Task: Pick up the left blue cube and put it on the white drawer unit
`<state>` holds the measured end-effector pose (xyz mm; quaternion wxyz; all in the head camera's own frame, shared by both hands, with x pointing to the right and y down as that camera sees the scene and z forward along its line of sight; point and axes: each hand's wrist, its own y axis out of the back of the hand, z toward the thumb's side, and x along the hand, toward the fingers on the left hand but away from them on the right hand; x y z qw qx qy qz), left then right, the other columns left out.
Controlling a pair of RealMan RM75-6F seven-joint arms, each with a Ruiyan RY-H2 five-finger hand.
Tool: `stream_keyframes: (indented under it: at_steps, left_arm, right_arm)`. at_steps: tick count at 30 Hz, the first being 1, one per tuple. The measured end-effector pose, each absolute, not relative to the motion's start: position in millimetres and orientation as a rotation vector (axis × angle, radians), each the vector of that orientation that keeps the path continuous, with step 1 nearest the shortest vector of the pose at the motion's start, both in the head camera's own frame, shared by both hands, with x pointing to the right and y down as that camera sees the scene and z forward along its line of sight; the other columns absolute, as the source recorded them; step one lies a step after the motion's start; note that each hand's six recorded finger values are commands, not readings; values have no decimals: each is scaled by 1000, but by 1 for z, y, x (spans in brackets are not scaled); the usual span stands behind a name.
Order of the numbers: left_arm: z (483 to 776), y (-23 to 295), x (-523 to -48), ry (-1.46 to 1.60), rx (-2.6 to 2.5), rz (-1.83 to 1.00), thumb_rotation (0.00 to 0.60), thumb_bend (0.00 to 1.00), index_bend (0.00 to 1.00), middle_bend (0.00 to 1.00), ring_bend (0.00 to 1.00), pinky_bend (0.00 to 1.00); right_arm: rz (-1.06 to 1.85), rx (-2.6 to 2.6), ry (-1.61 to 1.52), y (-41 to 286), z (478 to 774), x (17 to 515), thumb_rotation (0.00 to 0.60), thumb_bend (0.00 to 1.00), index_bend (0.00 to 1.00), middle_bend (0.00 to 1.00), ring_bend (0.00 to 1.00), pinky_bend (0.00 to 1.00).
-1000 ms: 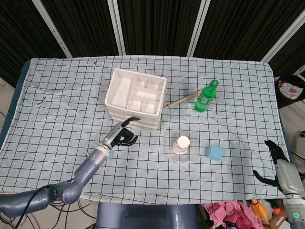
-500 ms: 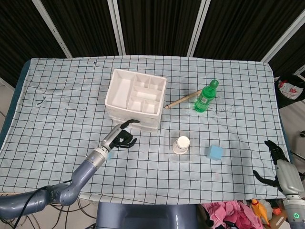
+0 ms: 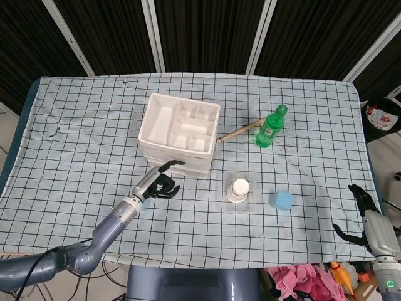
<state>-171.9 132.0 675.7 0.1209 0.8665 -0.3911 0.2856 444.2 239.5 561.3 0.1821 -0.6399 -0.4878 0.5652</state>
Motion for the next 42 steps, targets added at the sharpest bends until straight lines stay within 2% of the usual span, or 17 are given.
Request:
stream_keyframes:
  at_steps: [35, 42]
  left_arm:
    - [670, 165, -180, -1038, 2541, 852, 600, 443, 201, 933, 884, 815]
    - [668, 168, -184, -1037, 2561, 861, 600, 441, 135, 933, 883, 815]
  right_arm:
    - [1592, -1804, -1386, 240, 559, 445, 600, 224, 60, 5, 0, 187]
    - [1593, -1803, -1387, 240, 559, 445, 600, 224, 60, 5, 0, 187]
